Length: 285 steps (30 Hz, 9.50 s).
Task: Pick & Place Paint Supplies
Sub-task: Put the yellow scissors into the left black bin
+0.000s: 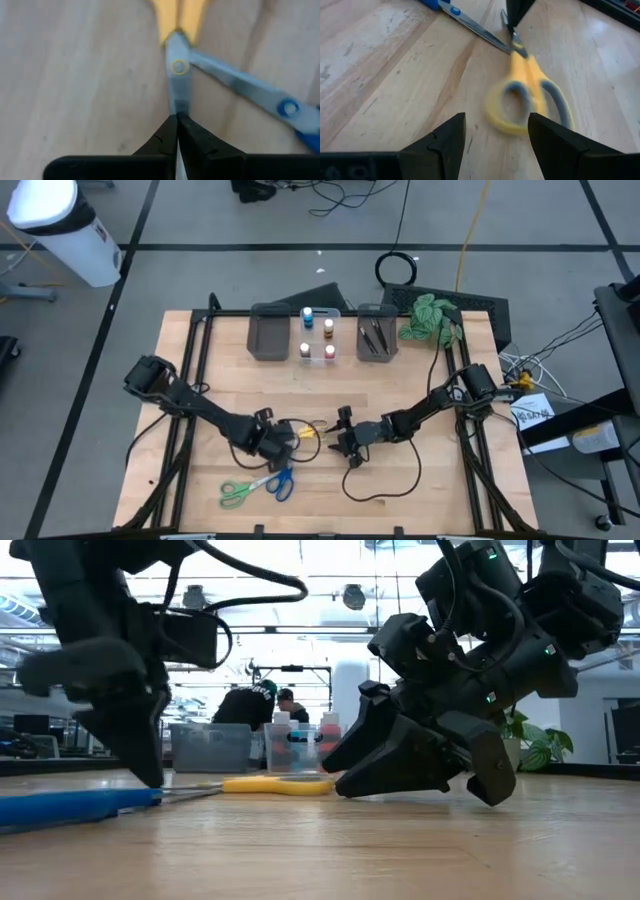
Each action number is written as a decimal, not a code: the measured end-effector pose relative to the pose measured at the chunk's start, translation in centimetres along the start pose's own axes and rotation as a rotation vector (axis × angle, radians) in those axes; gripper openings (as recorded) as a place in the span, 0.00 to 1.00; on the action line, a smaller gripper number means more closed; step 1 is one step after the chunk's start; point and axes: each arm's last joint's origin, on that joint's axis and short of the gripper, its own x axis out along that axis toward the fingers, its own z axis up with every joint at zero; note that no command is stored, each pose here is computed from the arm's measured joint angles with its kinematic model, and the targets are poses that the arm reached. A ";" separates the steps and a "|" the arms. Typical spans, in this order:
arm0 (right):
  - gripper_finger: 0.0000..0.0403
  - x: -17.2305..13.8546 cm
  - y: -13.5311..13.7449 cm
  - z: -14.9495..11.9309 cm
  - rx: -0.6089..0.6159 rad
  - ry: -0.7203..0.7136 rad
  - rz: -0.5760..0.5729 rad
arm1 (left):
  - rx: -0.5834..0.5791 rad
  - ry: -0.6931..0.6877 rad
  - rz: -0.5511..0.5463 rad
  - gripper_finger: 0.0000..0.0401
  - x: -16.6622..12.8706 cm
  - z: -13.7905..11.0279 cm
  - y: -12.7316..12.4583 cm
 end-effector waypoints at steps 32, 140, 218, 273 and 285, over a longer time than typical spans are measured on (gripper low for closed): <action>0.50 -0.3 -0.2 -2.3 -0.300 0.276 -0.044 | 0.037 0.012 0.048 0.02 2.3 -0.3 -0.6; 0.05 -1.2 -3.7 -3.0 0.076 0.517 0.306 | 0.108 -0.105 -0.248 0.03 3.0 1.1 -1.7; 0.39 -3.8 -7.9 6.3 -0.231 0.031 -0.358 | -0.265 -0.677 -0.068 0.07 -12.4 7.0 17.2; 0.35 -3.7 -8.3 6.0 -0.204 0.050 -0.370 | -0.880 -0.884 0.184 0.08 -0.2 1.0 29.6; 0.35 -3.7 -8.3 6.0 -0.204 0.050 -0.370 | -0.834 -0.775 0.214 0.08 0.4 0.4 29.5</action>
